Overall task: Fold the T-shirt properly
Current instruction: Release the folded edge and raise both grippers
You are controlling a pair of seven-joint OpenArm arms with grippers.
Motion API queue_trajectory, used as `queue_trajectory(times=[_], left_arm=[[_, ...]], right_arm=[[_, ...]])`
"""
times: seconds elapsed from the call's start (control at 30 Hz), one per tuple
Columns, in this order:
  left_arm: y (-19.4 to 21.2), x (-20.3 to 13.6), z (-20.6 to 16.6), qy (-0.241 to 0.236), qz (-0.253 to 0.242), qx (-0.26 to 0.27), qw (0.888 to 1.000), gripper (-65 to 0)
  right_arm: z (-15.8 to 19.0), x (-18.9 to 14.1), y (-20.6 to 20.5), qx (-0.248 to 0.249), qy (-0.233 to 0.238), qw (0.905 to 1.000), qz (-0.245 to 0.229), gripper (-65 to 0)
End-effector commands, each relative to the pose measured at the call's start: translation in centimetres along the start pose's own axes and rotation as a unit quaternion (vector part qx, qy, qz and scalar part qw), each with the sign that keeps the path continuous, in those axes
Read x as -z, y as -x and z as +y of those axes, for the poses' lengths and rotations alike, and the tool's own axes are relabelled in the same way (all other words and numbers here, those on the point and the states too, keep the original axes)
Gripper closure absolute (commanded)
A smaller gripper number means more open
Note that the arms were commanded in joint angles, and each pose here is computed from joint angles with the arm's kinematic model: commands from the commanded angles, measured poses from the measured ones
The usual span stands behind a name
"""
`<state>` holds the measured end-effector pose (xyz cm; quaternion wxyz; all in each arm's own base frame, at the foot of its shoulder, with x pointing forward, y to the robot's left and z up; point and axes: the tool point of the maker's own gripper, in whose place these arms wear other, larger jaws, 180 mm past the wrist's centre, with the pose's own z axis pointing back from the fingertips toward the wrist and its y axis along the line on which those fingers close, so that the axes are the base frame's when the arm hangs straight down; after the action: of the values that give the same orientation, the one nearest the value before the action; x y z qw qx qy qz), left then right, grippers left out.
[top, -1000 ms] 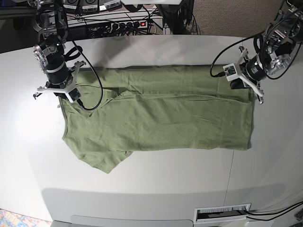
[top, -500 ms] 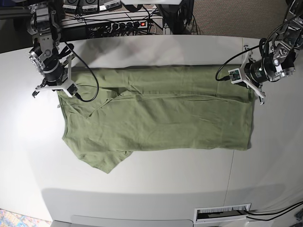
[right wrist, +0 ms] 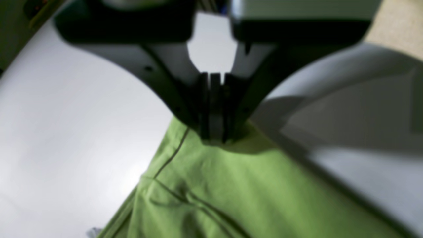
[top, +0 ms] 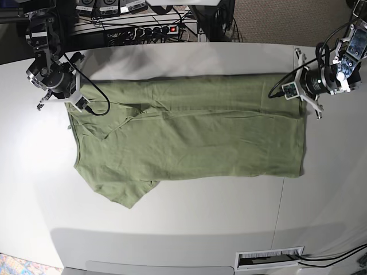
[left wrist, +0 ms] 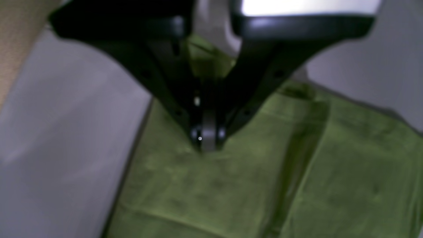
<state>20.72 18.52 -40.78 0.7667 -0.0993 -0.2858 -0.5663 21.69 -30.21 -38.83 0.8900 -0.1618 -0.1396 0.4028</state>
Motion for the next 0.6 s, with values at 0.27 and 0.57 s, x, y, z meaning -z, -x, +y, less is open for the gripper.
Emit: queue_trajectory(times=[0.27,0.57], left_arm=[[4.9,-1.6,-4.1,0.06,0.079,0.004,0.995,0.0],[6.5,-2.5,-6.4,0.088,0.1,0.002,0.991,0.0]], right_arm=[[1.1,-0.7,3.4,-0.012,-0.03,0.9975,0.063,0.0],[4.1,-2.0,4.6,-0.045,-0.054,0.9945,0.078,0.0]])
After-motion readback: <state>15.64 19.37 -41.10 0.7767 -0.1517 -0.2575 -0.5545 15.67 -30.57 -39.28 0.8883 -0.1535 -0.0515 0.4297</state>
